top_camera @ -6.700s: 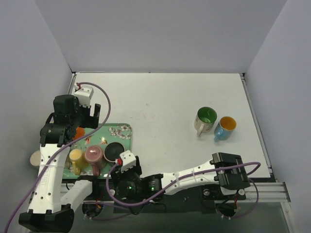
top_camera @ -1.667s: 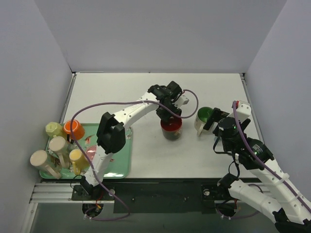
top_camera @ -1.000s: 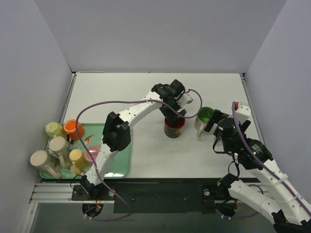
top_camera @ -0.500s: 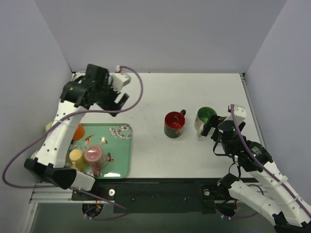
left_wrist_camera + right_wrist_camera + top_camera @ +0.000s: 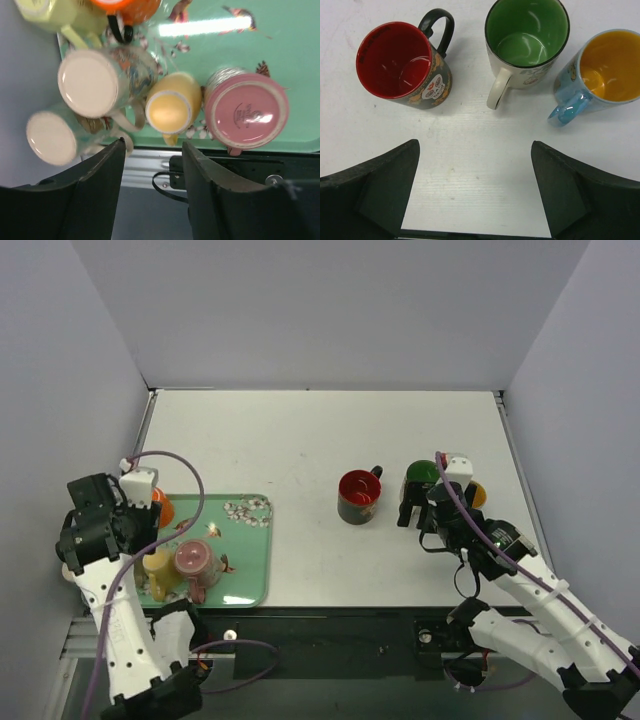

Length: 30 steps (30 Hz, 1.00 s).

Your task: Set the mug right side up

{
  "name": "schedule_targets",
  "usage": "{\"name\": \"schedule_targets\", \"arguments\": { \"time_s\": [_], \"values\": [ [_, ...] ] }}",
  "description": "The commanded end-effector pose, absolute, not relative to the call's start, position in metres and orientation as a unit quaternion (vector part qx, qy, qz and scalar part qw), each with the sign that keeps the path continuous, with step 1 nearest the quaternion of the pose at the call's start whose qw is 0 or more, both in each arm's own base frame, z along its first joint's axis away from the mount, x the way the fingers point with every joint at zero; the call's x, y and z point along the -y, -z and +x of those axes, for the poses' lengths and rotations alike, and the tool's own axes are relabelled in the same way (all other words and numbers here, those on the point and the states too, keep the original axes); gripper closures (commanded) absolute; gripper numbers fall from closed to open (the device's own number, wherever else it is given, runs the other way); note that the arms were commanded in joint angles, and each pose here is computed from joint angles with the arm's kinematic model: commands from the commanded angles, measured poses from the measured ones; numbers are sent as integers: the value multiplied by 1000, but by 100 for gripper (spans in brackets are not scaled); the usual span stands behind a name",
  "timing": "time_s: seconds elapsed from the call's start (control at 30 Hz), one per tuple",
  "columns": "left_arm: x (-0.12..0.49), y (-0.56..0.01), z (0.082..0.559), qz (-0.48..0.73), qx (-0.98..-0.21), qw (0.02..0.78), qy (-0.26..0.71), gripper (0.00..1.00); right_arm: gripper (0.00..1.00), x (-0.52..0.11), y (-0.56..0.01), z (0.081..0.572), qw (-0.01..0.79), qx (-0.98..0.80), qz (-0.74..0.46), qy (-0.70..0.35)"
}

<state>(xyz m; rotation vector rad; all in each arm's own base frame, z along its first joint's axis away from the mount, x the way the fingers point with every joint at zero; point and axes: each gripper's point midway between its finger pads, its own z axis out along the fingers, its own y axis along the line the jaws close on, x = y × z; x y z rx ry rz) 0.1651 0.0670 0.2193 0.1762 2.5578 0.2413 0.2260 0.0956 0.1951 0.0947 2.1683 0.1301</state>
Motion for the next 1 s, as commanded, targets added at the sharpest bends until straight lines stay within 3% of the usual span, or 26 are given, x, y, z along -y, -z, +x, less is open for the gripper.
{"name": "schedule_targets", "arguments": {
  "time_s": [0.0,0.1,0.17,0.33,0.97],
  "values": [
    [-88,-192,146,26,-960,265,-90,42,12,-114,-203,233,461,-885,-17,-68],
    [-105,-178,134,-27,-960,265,-84,30,12,-121,-204,235,456,-886,-34,-74],
    [-122,-173,132,-51,-955,276,-98,29,12,-124,-202,236,456,-886,-36,-77],
    [-150,-154,128,-91,-948,283,-111,42,12,-131,-201,241,454,-886,-39,-83],
    [-164,-88,155,-77,-942,322,-54,44,13,-135,-191,259,444,-894,-1,-60]
  ]
}}
